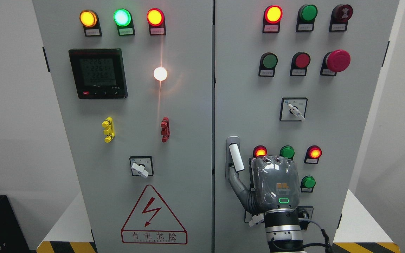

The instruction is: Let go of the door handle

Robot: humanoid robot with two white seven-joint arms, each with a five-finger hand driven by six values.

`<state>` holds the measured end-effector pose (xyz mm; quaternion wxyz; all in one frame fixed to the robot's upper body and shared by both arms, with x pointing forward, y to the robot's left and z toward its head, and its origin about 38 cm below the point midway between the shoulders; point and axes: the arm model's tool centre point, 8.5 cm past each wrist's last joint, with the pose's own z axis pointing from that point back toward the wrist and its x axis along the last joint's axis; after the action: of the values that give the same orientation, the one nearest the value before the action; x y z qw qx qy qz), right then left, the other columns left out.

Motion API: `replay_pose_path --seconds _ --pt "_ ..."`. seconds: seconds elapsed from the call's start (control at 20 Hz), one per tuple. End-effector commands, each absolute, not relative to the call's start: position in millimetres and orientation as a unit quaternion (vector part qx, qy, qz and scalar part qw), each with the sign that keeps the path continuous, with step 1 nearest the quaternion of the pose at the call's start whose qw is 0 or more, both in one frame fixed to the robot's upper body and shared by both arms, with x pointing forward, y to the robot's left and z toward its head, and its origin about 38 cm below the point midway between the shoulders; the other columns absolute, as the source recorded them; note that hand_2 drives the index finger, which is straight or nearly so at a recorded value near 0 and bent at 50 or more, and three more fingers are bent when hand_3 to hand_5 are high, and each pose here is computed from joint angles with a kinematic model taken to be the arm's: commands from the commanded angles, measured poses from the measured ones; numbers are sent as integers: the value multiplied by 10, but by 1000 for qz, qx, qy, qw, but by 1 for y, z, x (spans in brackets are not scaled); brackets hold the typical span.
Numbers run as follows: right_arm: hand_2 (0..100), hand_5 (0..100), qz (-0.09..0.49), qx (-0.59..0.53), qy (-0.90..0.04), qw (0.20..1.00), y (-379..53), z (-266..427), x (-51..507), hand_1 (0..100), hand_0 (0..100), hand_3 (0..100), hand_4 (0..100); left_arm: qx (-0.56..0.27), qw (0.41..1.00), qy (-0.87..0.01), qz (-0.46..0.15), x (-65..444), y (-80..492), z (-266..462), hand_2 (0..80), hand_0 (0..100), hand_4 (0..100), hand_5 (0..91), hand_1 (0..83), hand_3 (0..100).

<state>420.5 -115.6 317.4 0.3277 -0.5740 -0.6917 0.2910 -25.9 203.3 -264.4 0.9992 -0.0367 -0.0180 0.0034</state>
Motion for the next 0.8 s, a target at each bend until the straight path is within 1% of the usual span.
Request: replay_pose_path --seconds 0.0,0.75 --pt "976 1000 286 -576 -693 326 -116 319 419 299 532 1000 1000 -36 999 -18 3 -26 203 -264 0 120 0 0 556 0" --pt "977 1000 282 -577 -694 325 -118 321 418 313 530 1000 1000 -36 999 -18 3 -26 203 -264 0 120 0 0 556 0"
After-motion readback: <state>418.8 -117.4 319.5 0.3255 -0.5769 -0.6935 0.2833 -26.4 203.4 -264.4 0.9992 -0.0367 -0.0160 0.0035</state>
